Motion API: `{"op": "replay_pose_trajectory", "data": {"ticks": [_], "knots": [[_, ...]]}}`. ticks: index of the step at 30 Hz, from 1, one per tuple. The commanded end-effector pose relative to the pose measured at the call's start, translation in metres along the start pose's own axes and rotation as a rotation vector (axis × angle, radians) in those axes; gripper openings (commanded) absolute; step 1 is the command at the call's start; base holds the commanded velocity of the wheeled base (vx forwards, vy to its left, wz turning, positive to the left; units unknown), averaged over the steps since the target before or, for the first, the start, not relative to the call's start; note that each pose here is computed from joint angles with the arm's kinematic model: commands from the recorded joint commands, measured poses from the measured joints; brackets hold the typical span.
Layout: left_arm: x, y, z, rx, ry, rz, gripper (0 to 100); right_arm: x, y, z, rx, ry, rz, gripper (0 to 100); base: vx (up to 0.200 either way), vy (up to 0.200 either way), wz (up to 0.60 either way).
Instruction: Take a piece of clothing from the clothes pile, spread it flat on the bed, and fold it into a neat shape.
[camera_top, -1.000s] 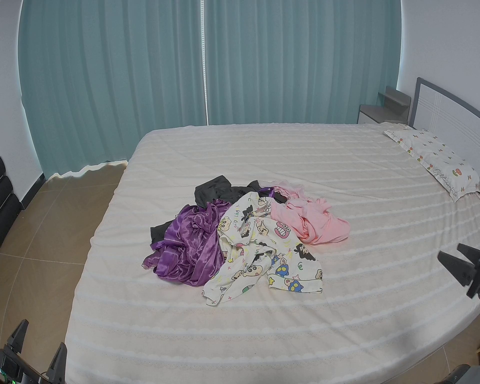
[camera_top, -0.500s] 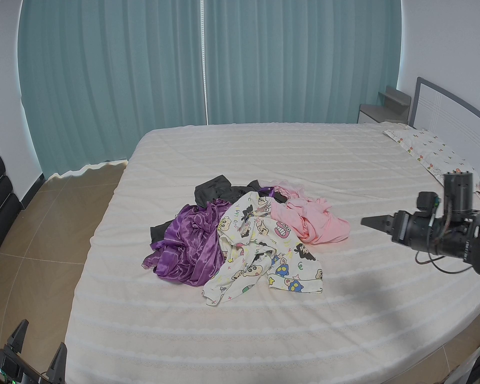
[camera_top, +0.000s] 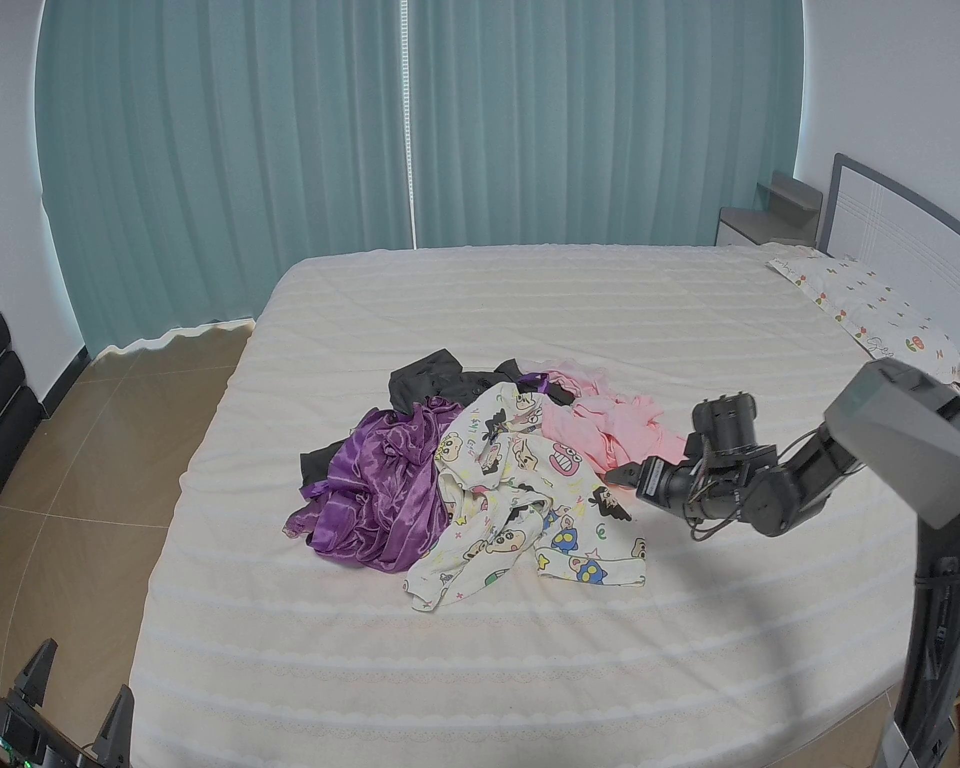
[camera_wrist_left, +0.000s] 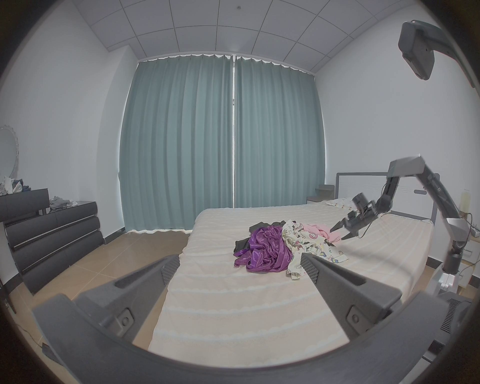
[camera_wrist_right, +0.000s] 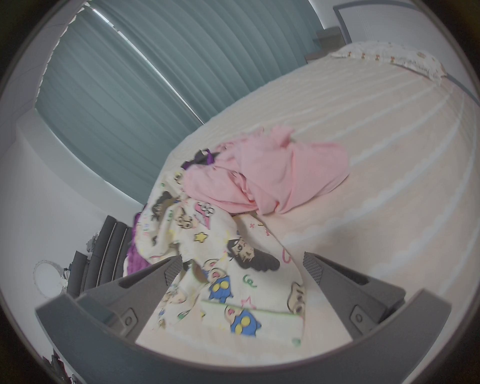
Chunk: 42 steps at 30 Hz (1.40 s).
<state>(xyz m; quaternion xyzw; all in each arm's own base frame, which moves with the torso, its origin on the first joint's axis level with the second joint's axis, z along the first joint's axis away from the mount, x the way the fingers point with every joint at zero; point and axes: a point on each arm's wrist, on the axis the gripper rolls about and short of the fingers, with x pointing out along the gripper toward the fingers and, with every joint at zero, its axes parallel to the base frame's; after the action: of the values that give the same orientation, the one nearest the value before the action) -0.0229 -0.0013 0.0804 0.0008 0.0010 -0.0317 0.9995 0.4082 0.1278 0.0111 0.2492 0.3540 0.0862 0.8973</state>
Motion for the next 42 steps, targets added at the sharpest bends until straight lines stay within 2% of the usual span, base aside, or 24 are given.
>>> {"op": "replay_pose_trajectory", "data": {"ticks": [1,11,16,17,30,35,36,42], "knots": [[0.0,0.0,-0.005,0.0,0.001,0.001,100,0.05,-0.02,-0.035,0.012,0.066,-0.042,100,0.0,0.0,0.0],[0.0,0.0,-0.005,0.0,0.001,0.001,100,0.05,-0.014,-0.039,-0.053,0.075,-0.03,100,0.0,0.0,0.0],[0.0,0.0,-0.005,0.0,0.001,0.001,100,0.05,-0.005,-0.043,-0.119,0.084,-0.006,100,0.0,0.0,0.0],[0.0,0.0,-0.005,0.0,0.001,0.001,100,0.05,-0.004,-0.043,-0.123,0.082,-0.004,0,0.0,0.0,0.0],[0.0,0.0,-0.005,0.0,0.001,0.001,100,0.023,-0.003,-0.042,-0.149,0.09,0.008,0,0.0,0.0,0.0],[0.0,0.0,-0.005,0.0,0.001,0.001,100,0.005,-0.003,-0.038,-0.144,0.051,0.073,0,0.0,0.0,0.0],[0.0,0.0,-0.005,0.0,0.001,0.001,100,-0.011,-0.002,-0.04,-0.144,0.031,0.115,0,0.0,0.0,0.0],[0.0,0.0,-0.005,0.0,0.001,0.001,100,-0.06,-0.006,-0.051,-0.153,0.015,0.239,0,0.0,0.0,0.0]]}}
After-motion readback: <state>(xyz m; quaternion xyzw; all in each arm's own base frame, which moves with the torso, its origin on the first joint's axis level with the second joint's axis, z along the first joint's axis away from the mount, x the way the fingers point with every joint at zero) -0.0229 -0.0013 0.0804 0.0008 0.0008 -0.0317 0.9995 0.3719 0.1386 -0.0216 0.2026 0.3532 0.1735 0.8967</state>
